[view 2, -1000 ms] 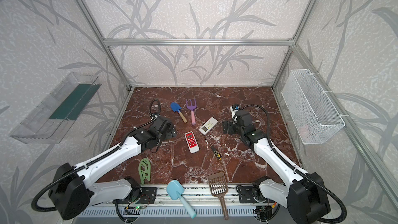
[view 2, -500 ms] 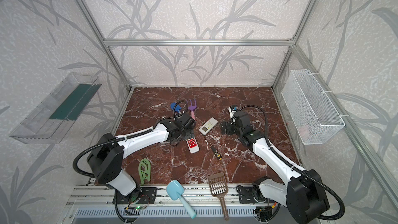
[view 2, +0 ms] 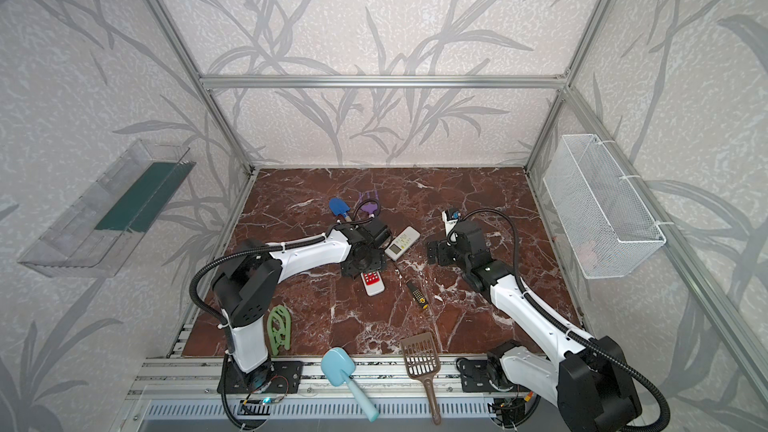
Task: Unload the batteries from the remote control
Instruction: 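Close the left gripper on the red-and-white remote's end and lift it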
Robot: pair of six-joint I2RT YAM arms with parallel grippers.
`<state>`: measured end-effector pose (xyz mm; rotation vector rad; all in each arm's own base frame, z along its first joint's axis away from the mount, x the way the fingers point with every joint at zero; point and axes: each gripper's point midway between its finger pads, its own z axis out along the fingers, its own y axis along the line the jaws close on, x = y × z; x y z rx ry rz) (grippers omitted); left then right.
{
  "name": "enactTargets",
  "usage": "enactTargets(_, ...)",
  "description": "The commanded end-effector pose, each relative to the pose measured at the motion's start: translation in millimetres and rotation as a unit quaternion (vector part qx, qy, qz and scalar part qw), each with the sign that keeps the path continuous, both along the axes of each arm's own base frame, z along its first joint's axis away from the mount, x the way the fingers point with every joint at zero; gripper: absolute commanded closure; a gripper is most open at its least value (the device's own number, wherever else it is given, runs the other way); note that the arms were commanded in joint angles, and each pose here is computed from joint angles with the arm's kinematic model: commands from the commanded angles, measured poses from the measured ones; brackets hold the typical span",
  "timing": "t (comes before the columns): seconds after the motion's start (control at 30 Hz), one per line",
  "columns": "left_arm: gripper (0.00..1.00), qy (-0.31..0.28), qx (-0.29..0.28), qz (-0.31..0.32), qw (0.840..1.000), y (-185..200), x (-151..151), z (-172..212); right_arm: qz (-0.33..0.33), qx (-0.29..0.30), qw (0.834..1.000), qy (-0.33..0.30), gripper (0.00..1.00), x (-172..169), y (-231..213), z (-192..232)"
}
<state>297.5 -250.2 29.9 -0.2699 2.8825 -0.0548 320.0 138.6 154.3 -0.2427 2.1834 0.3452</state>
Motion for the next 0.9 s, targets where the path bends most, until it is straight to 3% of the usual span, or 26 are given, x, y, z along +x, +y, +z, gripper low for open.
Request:
enactTargets(0.0,0.13,0.024,0.018,-0.005,1.000,1.7,-4.7,-8.7,0.011,0.006,1.000,-0.022,0.01,-0.3,3.8,10.2)
enactTargets(0.2,0.24,0.033,0.022,-0.009,0.999,-0.5,-4.3,-16.4,0.017,0.005,1.000,-0.026,0.01,-0.6,4.9,12.9)
enactTargets(0.47,0.53,0.026,0.025,-0.010,0.999,1.0,-3.1,-16.1,0.027,0.013,0.999,-0.030,0.01,1.2,10.0,14.6)
enactTargets(0.6,0.66,-0.001,0.001,-0.012,1.000,-3.1,2.2,-7.4,0.065,0.028,0.997,-0.036,0.01,-2.6,23.0,15.9)
enactTargets(0.87,0.68,-0.100,-0.052,0.016,0.993,1.1,19.3,52.1,0.140,0.113,0.983,-0.039,0.01,-16.9,54.5,25.7)
